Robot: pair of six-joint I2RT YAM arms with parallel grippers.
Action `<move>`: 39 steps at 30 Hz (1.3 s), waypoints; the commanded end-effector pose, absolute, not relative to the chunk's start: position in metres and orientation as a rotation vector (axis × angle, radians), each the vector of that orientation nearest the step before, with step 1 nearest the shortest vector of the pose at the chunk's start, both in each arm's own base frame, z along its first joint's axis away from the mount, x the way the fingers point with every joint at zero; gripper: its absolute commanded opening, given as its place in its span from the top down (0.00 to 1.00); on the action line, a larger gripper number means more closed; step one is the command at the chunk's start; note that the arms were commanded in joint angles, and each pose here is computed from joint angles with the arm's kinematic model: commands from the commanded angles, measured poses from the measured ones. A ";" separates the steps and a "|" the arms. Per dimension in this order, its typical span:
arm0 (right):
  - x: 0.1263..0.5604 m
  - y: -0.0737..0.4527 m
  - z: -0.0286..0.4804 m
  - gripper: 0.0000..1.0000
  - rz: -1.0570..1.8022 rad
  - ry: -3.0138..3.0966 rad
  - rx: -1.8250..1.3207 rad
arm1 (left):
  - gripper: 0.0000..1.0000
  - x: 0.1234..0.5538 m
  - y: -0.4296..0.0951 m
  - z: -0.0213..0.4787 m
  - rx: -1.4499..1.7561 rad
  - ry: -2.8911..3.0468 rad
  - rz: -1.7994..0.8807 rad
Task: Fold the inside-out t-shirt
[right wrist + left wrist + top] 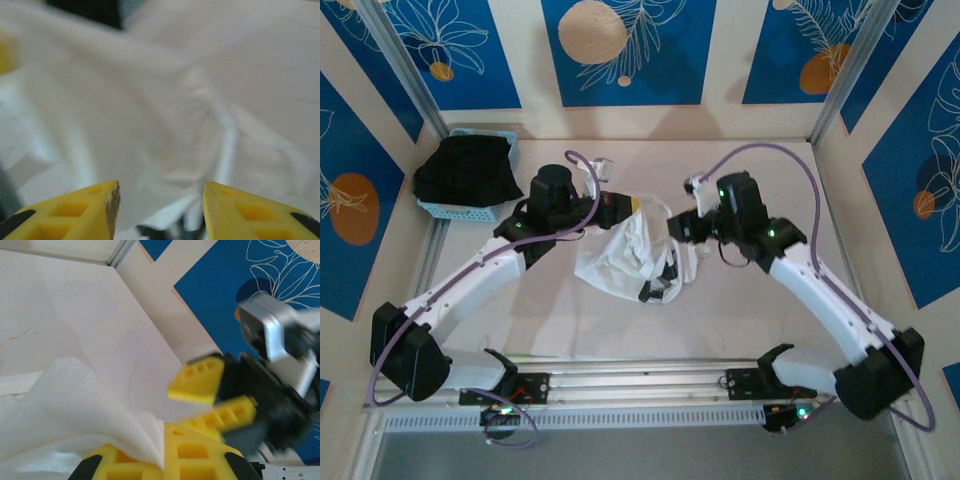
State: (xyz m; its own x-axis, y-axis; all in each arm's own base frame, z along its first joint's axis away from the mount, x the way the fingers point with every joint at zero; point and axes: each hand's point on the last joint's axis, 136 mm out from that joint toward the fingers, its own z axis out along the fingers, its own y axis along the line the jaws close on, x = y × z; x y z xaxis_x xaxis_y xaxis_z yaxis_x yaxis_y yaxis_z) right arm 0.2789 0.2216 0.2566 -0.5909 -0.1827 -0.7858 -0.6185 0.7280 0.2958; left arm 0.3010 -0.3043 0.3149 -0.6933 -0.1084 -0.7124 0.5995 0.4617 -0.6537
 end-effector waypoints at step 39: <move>0.268 0.231 0.386 1.00 1.438 1.811 -0.662 | 0.98 0.403 -0.220 0.322 0.164 2.035 -0.716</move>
